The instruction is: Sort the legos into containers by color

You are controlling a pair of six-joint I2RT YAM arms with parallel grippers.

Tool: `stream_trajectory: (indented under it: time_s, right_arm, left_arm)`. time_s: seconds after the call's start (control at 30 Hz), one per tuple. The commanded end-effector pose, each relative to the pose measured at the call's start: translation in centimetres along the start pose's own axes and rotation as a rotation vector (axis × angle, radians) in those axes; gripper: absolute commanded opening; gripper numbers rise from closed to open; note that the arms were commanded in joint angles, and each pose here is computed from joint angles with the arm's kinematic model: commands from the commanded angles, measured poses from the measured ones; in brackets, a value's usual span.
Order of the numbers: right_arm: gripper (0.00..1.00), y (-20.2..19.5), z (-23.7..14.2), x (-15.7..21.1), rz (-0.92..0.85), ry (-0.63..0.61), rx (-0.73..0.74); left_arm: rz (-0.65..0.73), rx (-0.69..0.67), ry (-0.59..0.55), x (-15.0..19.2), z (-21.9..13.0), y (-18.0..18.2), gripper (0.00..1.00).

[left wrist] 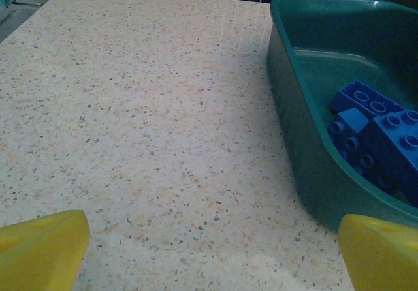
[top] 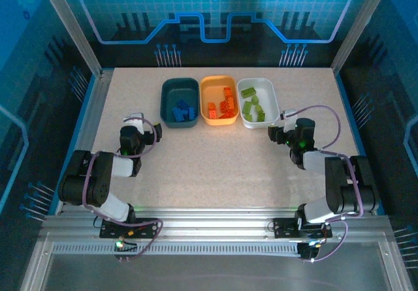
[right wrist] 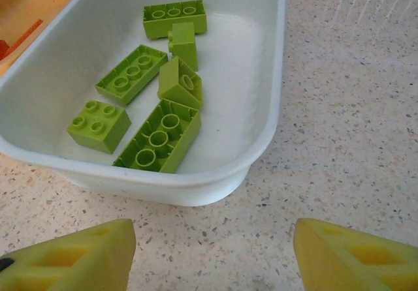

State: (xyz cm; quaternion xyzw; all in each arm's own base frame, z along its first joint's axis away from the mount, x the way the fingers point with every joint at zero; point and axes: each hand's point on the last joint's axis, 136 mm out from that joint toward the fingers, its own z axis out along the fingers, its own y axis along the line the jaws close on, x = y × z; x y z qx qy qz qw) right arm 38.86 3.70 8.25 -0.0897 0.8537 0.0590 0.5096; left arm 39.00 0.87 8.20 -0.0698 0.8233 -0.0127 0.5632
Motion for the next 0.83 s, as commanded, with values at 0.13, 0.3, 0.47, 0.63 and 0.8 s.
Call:
stream_trajectory:
  time_s: [0.13, 0.3, 0.47, 0.63, 0.8]
  right_arm:
    - [1.00, -0.45, 0.14, -1.41, -0.015, -0.087, 0.059]
    - [1.00, -0.47, 0.13, -1.36, -0.017, -0.086, 0.062]
    - [1.00, -0.43, 0.13, -1.36, -0.018, -0.086, 0.062]
    - [1.00, -0.36, 0.23, -1.39, -0.020, -0.083, 0.063]
    - [1.00, -0.33, 0.16, -1.33, -0.022, -0.086, 0.066]
  left_arm:
    - [0.025, -0.005, -0.050, -1.58, 0.09, -0.17, 0.99]
    - [0.025, -0.004, -0.051, -1.62, 0.10, -0.22, 0.99]
    - [0.025, -0.005, -0.050, -1.59, 0.10, -0.17, 0.99]
    - [0.025, -0.002, -0.050, -1.58, 0.08, -0.24, 0.99]
    - [0.025, -0.003, -0.051, -1.63, 0.10, -0.24, 0.99]
